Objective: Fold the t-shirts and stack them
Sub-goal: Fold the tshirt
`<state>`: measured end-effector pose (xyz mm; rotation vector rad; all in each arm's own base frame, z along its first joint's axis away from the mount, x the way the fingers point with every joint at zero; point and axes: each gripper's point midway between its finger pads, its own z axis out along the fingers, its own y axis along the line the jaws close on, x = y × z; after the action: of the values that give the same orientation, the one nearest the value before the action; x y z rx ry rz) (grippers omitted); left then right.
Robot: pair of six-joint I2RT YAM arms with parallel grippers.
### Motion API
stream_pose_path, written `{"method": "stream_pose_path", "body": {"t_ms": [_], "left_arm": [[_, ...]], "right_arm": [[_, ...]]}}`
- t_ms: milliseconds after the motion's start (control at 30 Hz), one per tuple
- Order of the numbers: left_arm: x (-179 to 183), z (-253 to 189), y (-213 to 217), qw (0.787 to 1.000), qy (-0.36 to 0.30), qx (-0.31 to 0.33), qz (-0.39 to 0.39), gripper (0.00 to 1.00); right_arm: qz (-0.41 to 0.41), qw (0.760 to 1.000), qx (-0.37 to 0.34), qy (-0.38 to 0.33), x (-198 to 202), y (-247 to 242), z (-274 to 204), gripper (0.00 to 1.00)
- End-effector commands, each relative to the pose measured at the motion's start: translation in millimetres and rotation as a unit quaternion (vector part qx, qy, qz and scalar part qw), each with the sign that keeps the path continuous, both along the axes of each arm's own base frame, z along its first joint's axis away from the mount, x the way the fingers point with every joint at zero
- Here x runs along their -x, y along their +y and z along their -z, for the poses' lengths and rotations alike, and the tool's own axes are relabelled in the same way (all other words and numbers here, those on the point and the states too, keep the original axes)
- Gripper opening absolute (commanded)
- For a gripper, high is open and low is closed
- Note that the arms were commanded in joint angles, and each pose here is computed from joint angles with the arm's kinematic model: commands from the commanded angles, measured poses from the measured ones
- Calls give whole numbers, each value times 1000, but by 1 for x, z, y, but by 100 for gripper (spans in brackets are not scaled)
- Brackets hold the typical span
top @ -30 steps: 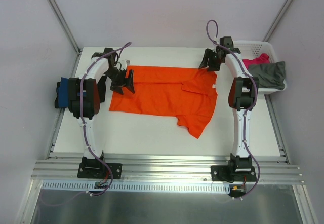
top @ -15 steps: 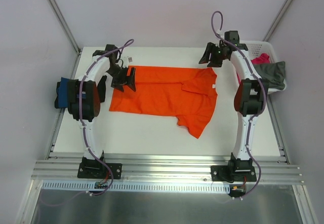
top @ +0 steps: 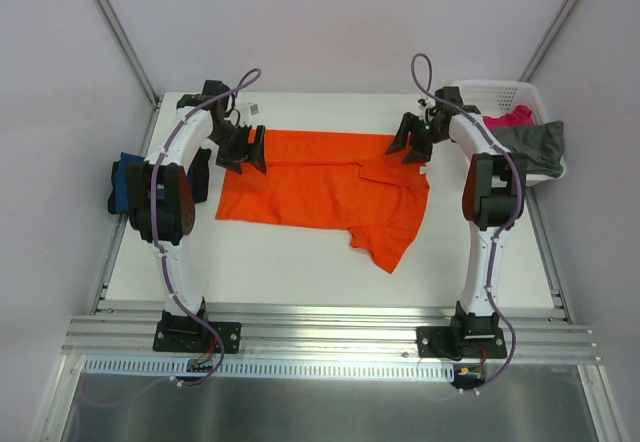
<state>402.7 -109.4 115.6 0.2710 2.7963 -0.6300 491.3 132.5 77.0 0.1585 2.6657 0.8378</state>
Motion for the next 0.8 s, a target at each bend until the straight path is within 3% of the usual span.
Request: {"method": "stream_pose_path", "body": {"t_ms": [0,233,433,767], "left_arm": [[12,-15,0,1000,-5,3,3,77],[9,-17,-1,1000,-6,7,2,77],[13,-15,1,1000,-1,1,0,77],[24,-14,8,1000,0,-17,-1,78]], "right_arm": [[-7,1000,5,2,-5,5,5,65],[7,999,35,12,-16,-8,29,67],[20,997,67,-23,-52,-26,35,70],[40,997,53,-43,-77,-24,37,72]]}}
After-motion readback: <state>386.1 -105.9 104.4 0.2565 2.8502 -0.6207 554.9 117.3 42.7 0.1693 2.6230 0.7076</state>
